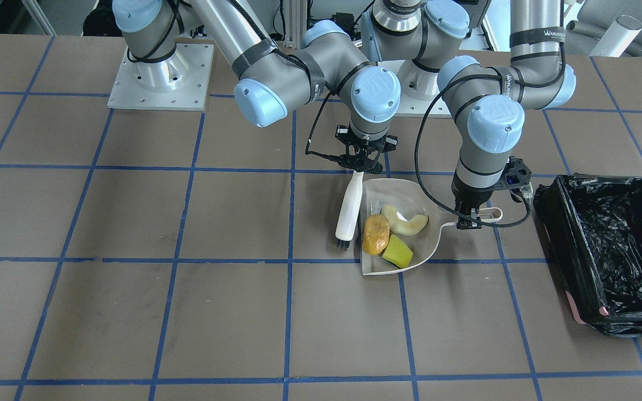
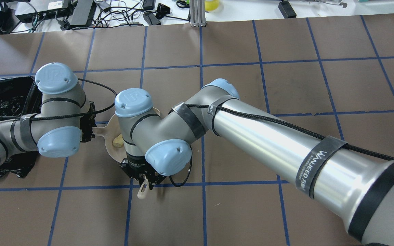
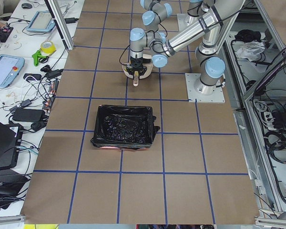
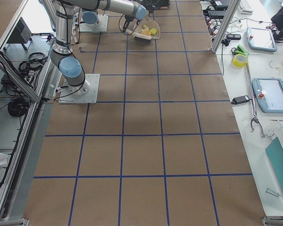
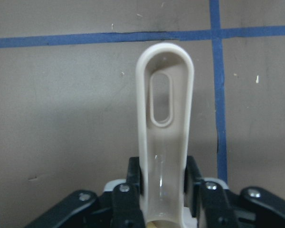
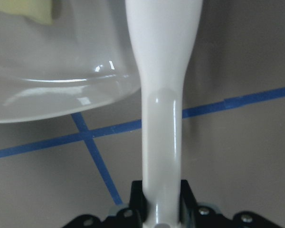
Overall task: Sweep and dump trash into bin
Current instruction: 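Sweep the yellow potato into the dustpan with the right gripper's brush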
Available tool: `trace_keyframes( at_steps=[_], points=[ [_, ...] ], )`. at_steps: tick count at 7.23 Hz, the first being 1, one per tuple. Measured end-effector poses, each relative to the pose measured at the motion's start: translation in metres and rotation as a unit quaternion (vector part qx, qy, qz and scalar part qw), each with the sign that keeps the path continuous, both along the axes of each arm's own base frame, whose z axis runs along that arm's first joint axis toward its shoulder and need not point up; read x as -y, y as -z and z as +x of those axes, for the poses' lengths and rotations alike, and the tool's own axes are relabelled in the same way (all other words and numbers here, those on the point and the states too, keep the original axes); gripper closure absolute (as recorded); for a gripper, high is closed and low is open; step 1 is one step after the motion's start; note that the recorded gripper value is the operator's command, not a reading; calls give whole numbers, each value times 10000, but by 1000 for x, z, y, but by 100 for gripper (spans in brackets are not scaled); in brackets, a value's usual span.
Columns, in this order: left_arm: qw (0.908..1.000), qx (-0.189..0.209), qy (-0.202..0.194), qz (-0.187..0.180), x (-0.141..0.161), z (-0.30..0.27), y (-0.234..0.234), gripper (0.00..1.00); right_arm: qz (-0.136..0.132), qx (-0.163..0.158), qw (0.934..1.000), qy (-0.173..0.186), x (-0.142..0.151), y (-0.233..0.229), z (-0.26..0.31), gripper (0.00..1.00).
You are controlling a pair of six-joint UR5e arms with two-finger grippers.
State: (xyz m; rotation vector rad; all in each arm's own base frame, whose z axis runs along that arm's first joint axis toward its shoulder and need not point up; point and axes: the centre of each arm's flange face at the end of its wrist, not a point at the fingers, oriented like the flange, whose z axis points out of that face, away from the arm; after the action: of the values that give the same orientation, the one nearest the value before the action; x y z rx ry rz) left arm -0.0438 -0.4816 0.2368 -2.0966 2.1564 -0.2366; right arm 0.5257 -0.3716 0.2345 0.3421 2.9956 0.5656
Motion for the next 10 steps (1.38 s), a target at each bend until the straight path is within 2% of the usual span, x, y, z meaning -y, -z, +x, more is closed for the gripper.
trace_keyframes(
  at_steps=[2,5,7,10],
  points=[
    [10000,1,13,-5,1,0,-1,100,-129,201,9993,-304,17,-2,14,100],
    [10000,8,38,-19,2,0,-2,100,-237,48,9977,-630,23,0,8,100],
    [10000,7,38,-31,2,0,-3,100,-170,-74,9953,-954,34,-20,-22,100],
    [10000,-21,38,-53,5,1,-5,100,2,-310,9905,-1341,75,-64,-109,100]
  ],
)
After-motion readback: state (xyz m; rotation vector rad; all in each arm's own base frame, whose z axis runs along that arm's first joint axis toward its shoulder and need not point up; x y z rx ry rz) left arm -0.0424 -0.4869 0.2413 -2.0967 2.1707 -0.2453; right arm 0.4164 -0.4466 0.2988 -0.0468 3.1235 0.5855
